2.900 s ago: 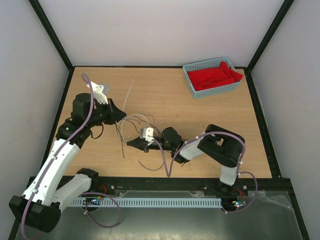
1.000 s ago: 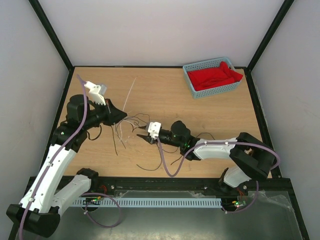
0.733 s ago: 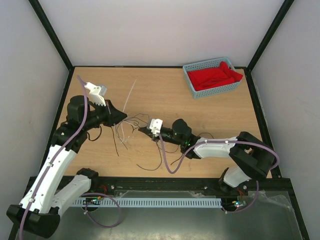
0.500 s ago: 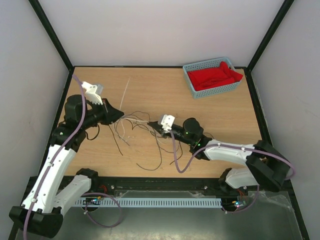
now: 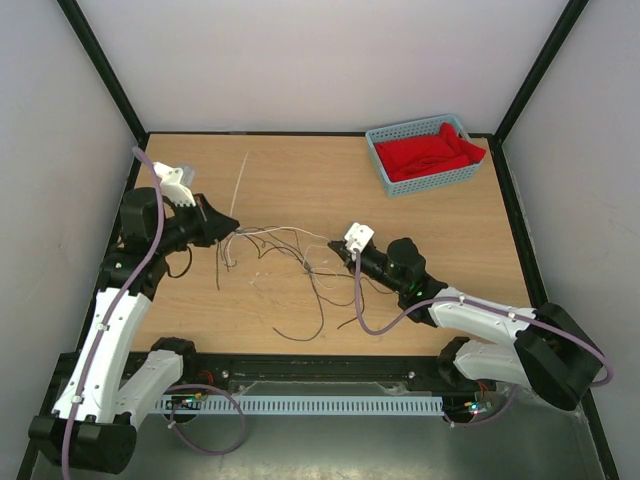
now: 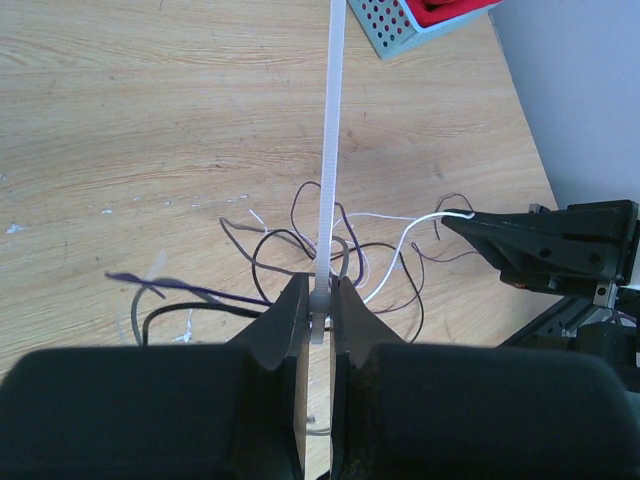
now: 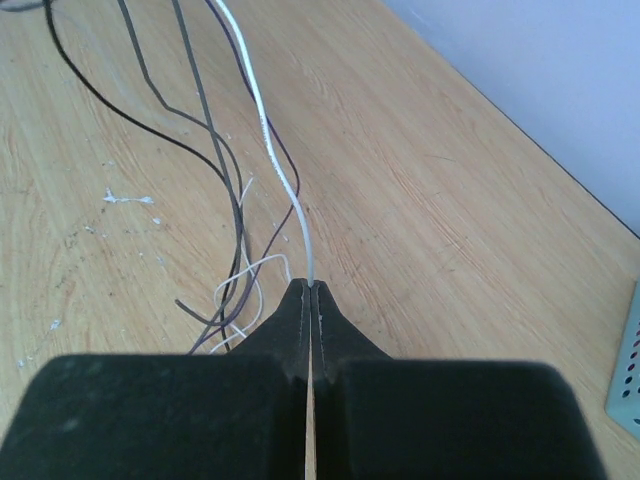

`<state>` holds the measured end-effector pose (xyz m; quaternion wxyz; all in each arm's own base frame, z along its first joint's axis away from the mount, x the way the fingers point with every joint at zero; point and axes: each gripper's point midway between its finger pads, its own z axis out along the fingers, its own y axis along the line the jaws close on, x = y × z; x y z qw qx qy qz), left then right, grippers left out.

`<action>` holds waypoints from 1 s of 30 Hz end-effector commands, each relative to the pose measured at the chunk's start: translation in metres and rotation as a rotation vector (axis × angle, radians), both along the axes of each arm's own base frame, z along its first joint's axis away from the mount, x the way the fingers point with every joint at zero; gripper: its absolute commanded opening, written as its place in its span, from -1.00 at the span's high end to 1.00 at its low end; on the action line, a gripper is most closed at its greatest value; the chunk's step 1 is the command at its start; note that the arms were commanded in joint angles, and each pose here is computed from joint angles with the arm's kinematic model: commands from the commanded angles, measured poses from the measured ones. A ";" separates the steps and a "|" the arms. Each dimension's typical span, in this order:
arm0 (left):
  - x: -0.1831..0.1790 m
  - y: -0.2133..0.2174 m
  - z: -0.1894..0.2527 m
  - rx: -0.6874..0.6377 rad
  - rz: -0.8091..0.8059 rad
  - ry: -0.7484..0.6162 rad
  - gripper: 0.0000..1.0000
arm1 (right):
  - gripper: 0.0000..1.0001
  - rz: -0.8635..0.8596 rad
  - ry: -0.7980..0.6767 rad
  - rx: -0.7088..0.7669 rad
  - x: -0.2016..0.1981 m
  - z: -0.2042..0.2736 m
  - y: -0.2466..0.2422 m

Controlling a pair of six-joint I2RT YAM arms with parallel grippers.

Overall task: Zip-tie the wires
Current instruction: Adjust the cable at the center of the board.

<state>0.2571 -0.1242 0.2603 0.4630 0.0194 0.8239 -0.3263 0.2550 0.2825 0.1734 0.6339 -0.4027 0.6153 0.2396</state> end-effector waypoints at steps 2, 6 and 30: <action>0.000 -0.004 0.004 -0.016 -0.026 -0.008 1.00 | 0.88 0.109 0.038 0.036 -0.014 0.006 0.015; 0.002 -0.003 0.005 -0.023 -0.017 -0.009 1.00 | 0.91 0.224 0.065 0.061 -0.026 0.010 0.033; 0.005 0.003 0.013 -0.011 0.010 -0.032 1.00 | 1.00 -0.310 0.103 -0.039 0.040 -0.021 -0.049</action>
